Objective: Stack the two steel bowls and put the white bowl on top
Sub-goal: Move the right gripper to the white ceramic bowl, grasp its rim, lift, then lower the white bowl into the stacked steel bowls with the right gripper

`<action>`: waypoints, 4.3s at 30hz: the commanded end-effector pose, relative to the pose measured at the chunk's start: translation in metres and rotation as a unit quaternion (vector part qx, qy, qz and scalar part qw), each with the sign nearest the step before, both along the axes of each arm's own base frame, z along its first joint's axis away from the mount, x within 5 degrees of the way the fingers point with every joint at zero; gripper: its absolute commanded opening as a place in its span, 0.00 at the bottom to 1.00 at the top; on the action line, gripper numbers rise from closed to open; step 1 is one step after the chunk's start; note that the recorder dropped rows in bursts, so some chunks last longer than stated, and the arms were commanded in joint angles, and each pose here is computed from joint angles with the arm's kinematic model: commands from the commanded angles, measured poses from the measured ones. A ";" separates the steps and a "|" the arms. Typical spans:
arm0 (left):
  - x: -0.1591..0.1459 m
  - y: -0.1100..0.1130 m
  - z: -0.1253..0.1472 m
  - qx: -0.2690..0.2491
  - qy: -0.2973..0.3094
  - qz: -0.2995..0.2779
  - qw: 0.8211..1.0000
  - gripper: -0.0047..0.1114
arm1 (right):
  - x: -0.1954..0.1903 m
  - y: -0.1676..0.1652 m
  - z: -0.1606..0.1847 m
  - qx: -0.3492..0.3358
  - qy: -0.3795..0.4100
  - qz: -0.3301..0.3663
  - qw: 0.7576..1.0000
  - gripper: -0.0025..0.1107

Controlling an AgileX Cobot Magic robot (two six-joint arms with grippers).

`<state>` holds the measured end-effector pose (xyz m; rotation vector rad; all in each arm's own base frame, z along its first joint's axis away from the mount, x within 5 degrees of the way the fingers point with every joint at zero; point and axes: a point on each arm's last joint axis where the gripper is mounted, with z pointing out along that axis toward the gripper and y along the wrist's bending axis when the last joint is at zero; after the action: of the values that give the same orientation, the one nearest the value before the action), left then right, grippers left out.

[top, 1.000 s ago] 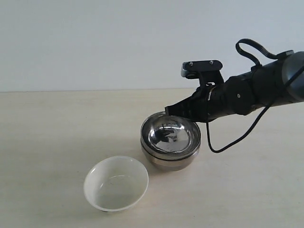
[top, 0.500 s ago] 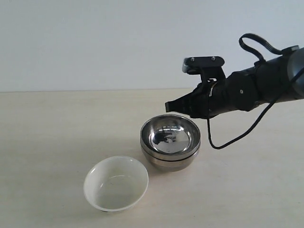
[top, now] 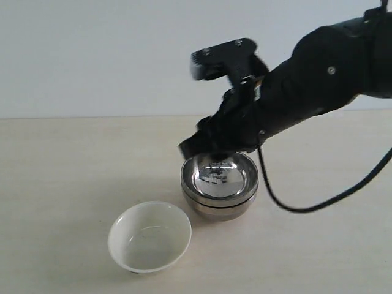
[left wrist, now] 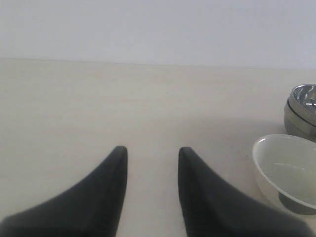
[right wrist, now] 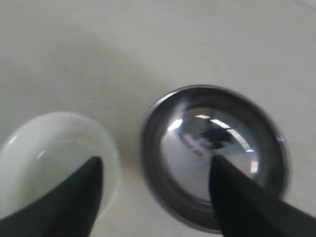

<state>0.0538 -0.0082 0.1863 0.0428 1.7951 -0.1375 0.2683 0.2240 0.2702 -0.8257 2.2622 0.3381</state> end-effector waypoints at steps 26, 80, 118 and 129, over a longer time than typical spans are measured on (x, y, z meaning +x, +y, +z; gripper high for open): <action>0.000 0.000 -0.001 0.002 0.000 0.001 1.000 0.32 | -0.061 0.113 -0.124 -0.138 0.010 0.262 0.955 0.02; 0.000 0.000 -0.001 0.002 0.000 0.001 1.000 0.32 | 0.026 0.076 -0.062 -0.220 0.000 -0.003 0.975 0.02; 0.000 0.000 -0.001 0.002 0.000 0.001 1.000 0.32 | 0.025 0.074 -0.043 -0.202 -0.021 -0.003 0.979 0.04; 0.000 0.000 -0.001 0.002 0.000 0.001 1.000 0.32 | 0.009 0.069 -0.038 -0.177 0.024 0.007 0.984 0.02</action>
<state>0.0538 -0.0082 0.1863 0.0428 1.7951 -0.1375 0.2808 0.2965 0.2378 -1.0030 2.3797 -0.0434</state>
